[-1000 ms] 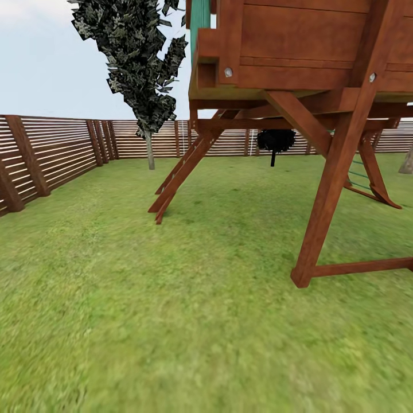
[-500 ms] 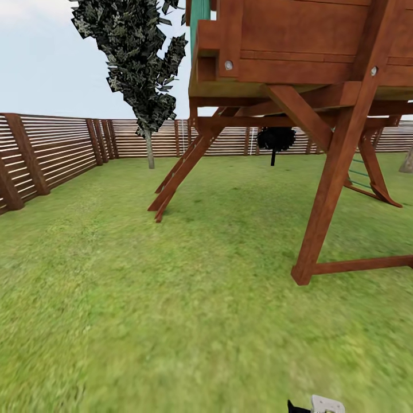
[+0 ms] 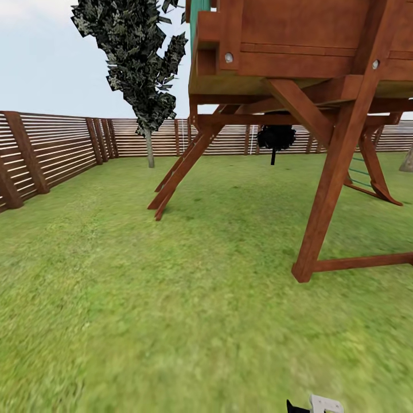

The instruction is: Take the three Easter eggs out of the wicker basket on the lawn in the garden, then place them on the lawn next to a single tree (choose any tree) so that all three eggs are next to the same tree and none are left in the basket.

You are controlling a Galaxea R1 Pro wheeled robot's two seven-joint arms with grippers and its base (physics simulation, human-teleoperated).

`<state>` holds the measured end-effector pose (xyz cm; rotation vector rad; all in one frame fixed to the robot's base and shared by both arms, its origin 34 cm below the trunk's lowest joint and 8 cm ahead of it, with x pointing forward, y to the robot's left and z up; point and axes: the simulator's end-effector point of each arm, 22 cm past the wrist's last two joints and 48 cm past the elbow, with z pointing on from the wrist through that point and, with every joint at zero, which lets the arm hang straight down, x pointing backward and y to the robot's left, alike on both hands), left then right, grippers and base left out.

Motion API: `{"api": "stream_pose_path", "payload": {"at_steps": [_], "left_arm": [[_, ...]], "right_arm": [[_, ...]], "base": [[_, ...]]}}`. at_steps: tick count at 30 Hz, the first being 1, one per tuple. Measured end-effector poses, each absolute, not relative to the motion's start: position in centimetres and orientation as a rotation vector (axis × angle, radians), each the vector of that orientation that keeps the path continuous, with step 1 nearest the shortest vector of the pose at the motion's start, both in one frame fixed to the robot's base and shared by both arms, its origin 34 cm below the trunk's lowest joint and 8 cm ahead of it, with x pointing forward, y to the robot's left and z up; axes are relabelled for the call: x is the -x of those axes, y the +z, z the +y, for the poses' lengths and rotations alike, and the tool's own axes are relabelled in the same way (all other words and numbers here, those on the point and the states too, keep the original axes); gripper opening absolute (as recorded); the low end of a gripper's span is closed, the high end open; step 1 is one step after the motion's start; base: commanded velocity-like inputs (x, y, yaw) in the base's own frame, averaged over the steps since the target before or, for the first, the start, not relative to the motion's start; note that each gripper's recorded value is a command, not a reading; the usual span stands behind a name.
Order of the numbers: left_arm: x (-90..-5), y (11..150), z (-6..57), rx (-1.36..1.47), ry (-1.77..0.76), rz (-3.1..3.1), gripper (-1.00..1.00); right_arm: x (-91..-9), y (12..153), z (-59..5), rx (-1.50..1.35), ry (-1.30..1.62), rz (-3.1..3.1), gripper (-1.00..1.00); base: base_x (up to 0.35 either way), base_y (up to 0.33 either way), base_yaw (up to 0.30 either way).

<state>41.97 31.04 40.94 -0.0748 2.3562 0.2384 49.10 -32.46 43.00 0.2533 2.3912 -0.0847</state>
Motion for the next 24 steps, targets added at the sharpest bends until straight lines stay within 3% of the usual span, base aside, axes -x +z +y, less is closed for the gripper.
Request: {"api": "stream_pose_path", "payload": {"at_steps": [24], "left_arm": [[-40.6, 35.5, 31.2, 0.075, 0.242, 2.367, 1.0]], "right_arm": [[-47.6, 37.2, -32.3, -0.255, -0.085, 2.414, 1.0]], "base": [[0.0, 0.0, 0.0]]}}
